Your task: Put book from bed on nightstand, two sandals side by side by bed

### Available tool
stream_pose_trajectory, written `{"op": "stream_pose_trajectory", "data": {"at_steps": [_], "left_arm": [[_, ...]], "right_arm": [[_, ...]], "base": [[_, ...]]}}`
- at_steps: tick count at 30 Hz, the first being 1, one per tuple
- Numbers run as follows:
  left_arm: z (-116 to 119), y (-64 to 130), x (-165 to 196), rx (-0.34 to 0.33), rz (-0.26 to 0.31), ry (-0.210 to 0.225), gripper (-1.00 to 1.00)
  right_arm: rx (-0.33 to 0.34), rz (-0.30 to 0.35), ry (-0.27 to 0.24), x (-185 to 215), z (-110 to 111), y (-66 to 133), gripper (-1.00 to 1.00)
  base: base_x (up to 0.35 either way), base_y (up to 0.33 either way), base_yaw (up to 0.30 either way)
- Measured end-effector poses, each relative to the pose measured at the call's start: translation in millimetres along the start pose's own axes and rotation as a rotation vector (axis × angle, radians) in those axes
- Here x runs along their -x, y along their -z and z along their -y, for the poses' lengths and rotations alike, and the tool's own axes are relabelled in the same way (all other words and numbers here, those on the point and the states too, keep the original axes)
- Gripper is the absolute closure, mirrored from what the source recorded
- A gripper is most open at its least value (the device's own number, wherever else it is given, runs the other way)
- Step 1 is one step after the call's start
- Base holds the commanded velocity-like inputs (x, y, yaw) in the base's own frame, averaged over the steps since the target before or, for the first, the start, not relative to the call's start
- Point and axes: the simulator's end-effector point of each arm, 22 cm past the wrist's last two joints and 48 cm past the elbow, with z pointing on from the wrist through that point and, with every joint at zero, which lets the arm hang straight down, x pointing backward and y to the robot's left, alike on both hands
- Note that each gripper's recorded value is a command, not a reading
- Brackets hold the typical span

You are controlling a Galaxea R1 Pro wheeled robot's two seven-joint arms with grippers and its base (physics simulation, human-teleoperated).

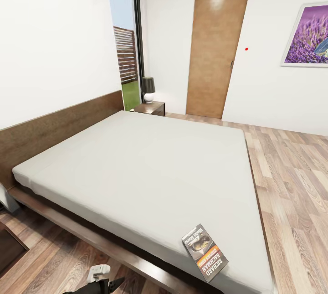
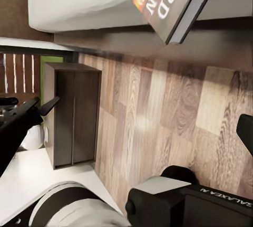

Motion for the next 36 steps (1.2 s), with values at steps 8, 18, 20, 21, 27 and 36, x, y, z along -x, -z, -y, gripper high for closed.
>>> {"op": "stream_pose_trajectory", "data": {"at_steps": [8,18,20,21,27,36], "left_arm": [[0,0.3,0,0.001,0.000,-0.001,-1.00],[-1,0.4,1,0.001,0.003,-0.001,-1.00],[0,0.3,1,0.001,0.003,-0.001,-1.00],[0,0.3,1,0.001,0.003,-0.001,-1.00],[-1,0.4,1,0.001,0.003,-0.001,-1.00],[0,0.3,1,0.001,0.002,-0.001,-1.00]], "right_arm": [[0.043,-0.004,0.016,-8,-24,-40.3,-1.00],[0.023,0.000,0.028,-7,-24,-50.4,-1.00],[0.023,0.000,0.029,-7,-24,-50.5,-1.00],[0.023,0.000,0.029,-7,-24,-50.5,-1.00],[0.021,0.000,0.029,-7,-24,-50.5,-1.00],[0.020,0.003,0.037,-7,-24,-51.5,-1.00]], "base": [[0.000,0.000,0.000],[0.000,0.000,0.000],[0.000,0.000,0.000],[0.000,0.000,0.000],[0.000,0.000,0.000],[0.000,0.000,0.000]]}}
